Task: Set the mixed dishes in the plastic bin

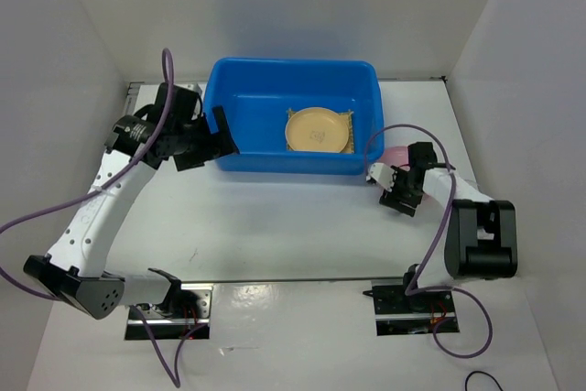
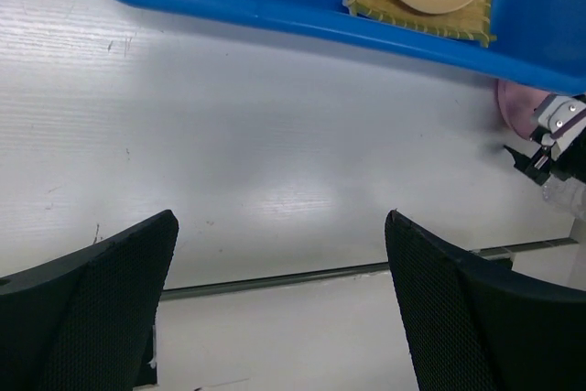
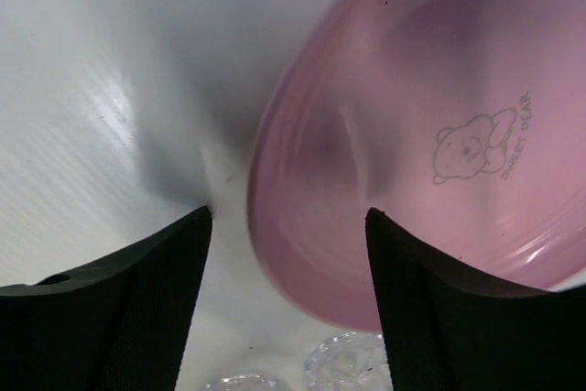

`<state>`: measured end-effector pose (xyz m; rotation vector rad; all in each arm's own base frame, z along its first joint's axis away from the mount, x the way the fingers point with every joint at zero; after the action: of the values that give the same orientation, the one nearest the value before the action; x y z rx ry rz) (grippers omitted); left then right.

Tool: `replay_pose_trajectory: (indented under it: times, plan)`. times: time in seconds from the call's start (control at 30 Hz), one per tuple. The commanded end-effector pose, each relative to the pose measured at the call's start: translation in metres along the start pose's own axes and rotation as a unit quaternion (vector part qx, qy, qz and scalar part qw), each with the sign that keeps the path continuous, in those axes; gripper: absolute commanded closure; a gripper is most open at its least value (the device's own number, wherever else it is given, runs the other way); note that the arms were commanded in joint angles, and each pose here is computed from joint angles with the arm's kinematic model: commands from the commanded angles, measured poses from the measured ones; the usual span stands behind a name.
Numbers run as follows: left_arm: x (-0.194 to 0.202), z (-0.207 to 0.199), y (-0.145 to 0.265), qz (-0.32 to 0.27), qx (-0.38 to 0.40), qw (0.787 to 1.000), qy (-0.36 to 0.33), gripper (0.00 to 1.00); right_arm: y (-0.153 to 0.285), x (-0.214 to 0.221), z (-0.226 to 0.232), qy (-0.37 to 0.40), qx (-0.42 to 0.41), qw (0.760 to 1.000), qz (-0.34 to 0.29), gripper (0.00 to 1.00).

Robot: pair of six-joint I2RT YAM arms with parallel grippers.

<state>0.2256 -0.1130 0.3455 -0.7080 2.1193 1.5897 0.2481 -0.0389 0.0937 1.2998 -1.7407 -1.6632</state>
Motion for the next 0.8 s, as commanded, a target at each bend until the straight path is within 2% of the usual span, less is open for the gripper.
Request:
replay_pose_trajectory:
  times: [0.0, 0.07, 0.23, 0.27, 0.33, 0.37, 0.43, 0.6, 0.77]
  plan:
    - [0.001, -0.003, 0.005, -0.011, 0.023, 1.000, 0.018, 0.00, -0.003, -0.006, -0.016, 0.003, -0.011, 1.000, 0.009, 0.28]
    - [0.005, -0.004, 0.000, -0.001, 0.030, 0.999, 0.018, 0.00, -0.012, -0.003, -0.016, -0.015, -0.049, 0.998, 0.036, 0.41]
    - [0.006, -0.001, -0.002, 0.004, 0.030, 0.999, 0.021, 0.00, -0.019, 0.003, -0.011, -0.027, -0.074, 0.995, 0.063, 0.53]
    - [0.006, -0.001, -0.002, 0.004, 0.030, 0.999, 0.021, 0.00, -0.017, -0.001, -0.011, -0.017, -0.070, 0.996, 0.059, 0.64]
    - [0.006, 0.000, -0.004, 0.005, 0.032, 0.999, 0.020, 0.00, -0.016, 0.000, -0.005, -0.013, -0.078, 0.995, 0.063, 0.78]
    - [0.008, 0.001, -0.007, 0.010, 0.029, 0.999, 0.020, 0.00, -0.014, 0.000, -0.004, -0.013, -0.079, 0.995, 0.063, 0.88]
    - [0.008, 0.003, -0.009, 0.011, 0.032, 0.999, 0.024, 0.00, -0.006, 0.000, 0.000, -0.032, -0.077, 0.994, 0.065, 0.92]
    - [0.004, 0.003, -0.009, 0.001, 0.038, 0.999, 0.022, 0.00, 0.038, -0.025, -0.007, -0.048, -0.045, 0.998, -0.009, 0.95]
    - [0.004, 0.007, -0.014, 0.000, 0.044, 0.999, 0.029, 0.00, 0.088, -0.049, -0.019, -0.073, 0.028, 0.993, -0.090, 1.00]
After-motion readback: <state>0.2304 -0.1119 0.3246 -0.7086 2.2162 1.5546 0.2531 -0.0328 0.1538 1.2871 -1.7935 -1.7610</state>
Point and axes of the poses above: each gripper's point midway between its finger pads, its own y axis back along the fingers, its own z axis along the line the jaws close on, x = y × z, the point moved 8 cm from there along y, back along the fingers, and after that the axes turned 11 degrees about -y, right-handed, at the moved point
